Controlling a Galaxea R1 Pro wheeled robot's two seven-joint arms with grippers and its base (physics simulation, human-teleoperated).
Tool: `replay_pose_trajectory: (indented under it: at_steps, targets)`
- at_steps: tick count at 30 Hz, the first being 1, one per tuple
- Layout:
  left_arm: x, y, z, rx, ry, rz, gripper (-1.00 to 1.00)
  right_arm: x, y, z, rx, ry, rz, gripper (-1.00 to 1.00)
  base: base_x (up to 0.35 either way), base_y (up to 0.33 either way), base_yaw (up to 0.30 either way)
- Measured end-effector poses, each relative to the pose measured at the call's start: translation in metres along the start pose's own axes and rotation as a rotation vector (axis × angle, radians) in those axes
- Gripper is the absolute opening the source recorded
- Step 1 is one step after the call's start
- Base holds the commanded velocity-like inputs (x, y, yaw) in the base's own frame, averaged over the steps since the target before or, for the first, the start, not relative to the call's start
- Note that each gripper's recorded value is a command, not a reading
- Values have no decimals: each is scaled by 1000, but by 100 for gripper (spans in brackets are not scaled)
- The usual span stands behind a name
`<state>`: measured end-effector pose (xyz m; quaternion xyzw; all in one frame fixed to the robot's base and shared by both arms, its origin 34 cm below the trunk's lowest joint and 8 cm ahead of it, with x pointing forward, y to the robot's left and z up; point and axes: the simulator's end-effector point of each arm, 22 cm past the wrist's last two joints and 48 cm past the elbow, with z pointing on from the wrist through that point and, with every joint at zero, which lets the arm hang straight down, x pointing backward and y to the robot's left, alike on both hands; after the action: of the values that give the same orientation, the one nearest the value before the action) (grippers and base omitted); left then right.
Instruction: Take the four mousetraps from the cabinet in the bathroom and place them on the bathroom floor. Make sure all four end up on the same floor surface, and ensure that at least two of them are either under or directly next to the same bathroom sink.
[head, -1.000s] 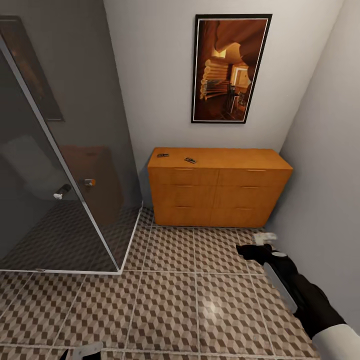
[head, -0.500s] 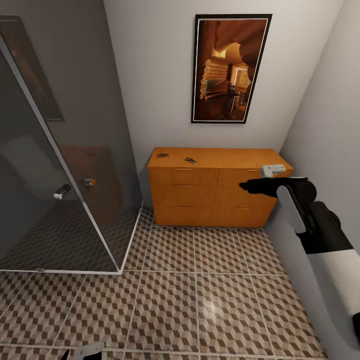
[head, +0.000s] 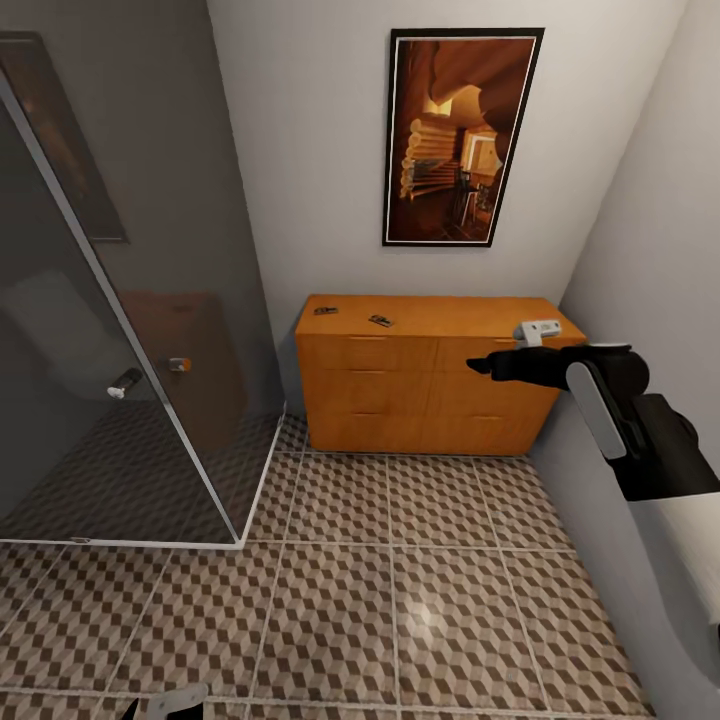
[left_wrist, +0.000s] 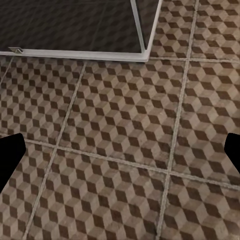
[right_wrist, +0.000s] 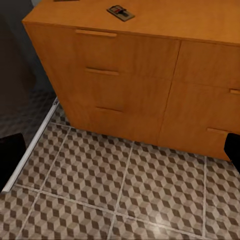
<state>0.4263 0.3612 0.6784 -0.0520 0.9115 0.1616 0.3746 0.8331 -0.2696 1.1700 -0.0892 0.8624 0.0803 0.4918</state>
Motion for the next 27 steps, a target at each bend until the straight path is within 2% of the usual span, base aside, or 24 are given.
replay_pose_trajectory:
  at_steps: [10, 18, 27]
  targets:
    - [0, 0, 0, 0, 0, -1, 100, 3, 5, 2, -9, 5, 1, 100, 65, 0, 0]
    - [0, 0, 0, 0, 0, -1, 100, 14, 25, 9, -33, 37, -48, 100, 216, 0, 0]
    - [0, 0, 0, 1, 0, 0, 100, 16, 28, 11, -36, 43, -56, 100, 245, 0, 0]
